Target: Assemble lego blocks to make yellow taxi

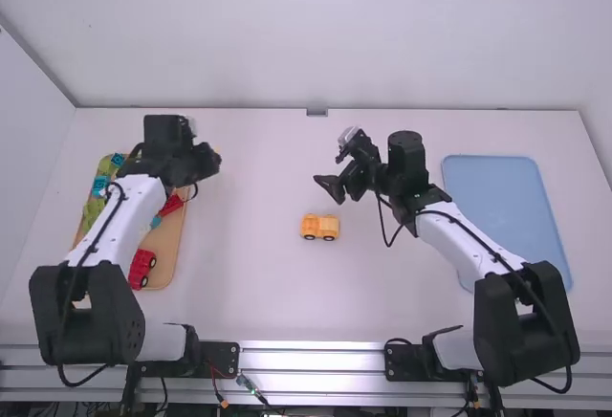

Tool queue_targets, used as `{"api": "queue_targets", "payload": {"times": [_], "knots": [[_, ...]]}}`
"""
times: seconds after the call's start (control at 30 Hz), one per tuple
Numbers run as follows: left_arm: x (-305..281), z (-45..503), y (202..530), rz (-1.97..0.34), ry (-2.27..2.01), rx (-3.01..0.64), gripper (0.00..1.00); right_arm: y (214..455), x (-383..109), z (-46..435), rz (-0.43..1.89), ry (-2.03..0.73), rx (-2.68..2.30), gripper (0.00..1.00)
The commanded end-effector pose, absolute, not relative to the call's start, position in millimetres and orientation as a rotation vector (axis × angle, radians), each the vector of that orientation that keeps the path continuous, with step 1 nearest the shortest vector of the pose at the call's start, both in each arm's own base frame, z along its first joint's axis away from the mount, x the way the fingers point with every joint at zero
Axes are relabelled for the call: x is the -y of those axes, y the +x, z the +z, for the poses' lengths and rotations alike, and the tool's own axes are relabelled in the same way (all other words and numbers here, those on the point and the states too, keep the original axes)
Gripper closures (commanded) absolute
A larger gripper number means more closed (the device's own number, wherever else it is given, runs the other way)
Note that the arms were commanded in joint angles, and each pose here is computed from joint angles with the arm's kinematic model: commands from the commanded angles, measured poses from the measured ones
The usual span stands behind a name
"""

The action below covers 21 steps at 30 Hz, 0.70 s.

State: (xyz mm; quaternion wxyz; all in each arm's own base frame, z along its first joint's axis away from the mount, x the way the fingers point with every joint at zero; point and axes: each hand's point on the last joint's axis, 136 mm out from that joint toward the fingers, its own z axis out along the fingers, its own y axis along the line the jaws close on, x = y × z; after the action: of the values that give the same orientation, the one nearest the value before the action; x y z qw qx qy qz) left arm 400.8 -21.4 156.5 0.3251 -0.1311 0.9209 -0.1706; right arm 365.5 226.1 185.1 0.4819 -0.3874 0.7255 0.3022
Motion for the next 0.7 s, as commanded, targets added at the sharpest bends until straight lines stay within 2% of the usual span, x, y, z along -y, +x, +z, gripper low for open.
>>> {"api": "queue_targets", "payload": {"times": [0.0, 0.03, 0.1, 0.2, 0.3, 0.4, 0.67], "knots": [[86.3, 163.8, 383.1, -0.661, 0.171, -2.368, 0.99, 346.3, -232.0, 203.9, 0.938, -0.987, -1.692, 0.01], [86.3, 163.8, 383.1, -0.661, 0.171, -2.368, 0.99, 346.3, -232.0, 203.9, 0.938, -0.987, -1.692, 0.01], [131.8, 174.7, 367.0, -0.839, 0.497, -2.231, 0.99, 339.0, -230.1, 208.6, 1.019, -1.022, -1.641, 0.01], [165.7, 181.9, 348.8, -0.967, 0.735, -2.052, 0.98, 331.3, -230.8, 208.6, 1.165, -1.064, -1.565, 0.01], [181.7, 183.0, 338.9, -1.009, 0.852, -1.93, 0.99, 321.8, -231.1, 211.8, 1.315, -1.103, -1.484, 0.01], [196.0, 187.2, 326.2, -1.054, 0.965, -1.788, 0.99, 324.3, -232.3, 208.7, 1.401, -1.098, -1.464, 0.0], [214.8, 188.3, 321.0, -1.026, 1.06, -1.661, 0.99, 315.9, -254.2, 208.0, 1.59, -1.155, -1.421, 0.11]]}}
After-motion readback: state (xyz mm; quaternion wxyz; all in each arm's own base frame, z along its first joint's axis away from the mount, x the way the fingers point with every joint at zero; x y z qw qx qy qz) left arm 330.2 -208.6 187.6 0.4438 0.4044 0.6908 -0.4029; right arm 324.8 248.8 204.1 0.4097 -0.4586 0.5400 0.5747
